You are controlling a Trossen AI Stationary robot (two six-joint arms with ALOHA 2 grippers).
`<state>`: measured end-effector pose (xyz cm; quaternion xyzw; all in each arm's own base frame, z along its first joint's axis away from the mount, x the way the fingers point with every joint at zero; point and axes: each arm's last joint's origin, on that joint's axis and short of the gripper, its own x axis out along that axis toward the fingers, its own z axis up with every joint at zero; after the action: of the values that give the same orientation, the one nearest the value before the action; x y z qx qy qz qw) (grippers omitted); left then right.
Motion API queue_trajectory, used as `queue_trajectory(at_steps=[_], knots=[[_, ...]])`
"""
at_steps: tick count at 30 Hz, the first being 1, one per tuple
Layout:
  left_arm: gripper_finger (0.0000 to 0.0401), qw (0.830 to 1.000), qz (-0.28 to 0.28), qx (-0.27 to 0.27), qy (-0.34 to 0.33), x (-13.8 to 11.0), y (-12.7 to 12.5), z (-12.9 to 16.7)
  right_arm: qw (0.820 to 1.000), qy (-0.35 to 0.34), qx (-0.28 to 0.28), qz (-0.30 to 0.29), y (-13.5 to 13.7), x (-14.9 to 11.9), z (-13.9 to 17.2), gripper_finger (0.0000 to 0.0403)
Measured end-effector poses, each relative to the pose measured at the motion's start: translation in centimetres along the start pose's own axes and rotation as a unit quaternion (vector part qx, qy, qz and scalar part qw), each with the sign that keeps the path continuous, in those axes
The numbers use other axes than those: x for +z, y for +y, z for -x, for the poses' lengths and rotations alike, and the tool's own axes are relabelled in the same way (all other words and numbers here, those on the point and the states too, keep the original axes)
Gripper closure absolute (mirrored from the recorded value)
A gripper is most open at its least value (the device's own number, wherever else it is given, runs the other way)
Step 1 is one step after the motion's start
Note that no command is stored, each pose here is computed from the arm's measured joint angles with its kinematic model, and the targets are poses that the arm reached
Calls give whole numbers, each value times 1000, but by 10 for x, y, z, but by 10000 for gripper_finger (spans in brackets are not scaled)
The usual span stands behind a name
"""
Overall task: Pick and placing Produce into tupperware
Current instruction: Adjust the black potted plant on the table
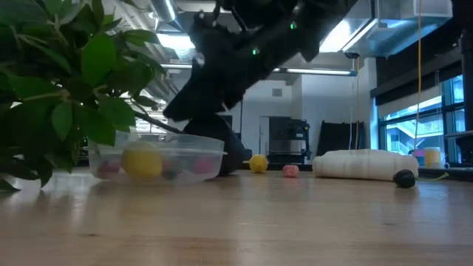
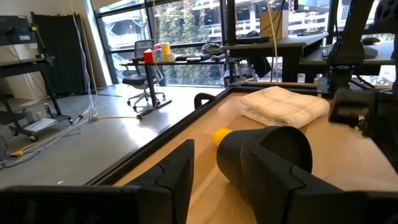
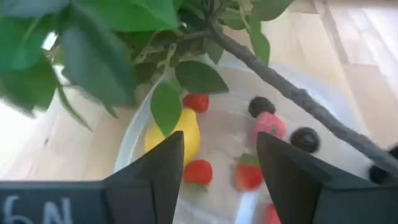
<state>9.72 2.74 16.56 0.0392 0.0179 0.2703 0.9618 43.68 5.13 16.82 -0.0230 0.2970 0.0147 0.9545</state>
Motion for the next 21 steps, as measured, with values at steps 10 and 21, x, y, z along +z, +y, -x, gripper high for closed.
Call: queue_trajectory(at_steps=[10, 21], knots=[[275, 1000, 0, 0, 0, 0, 0, 0, 978, 96, -114, 143, -10, 23, 24, 199], [275, 1000, 0, 0, 0, 0, 0, 0, 956, 105, -267, 54, -38, 27, 28, 199]])
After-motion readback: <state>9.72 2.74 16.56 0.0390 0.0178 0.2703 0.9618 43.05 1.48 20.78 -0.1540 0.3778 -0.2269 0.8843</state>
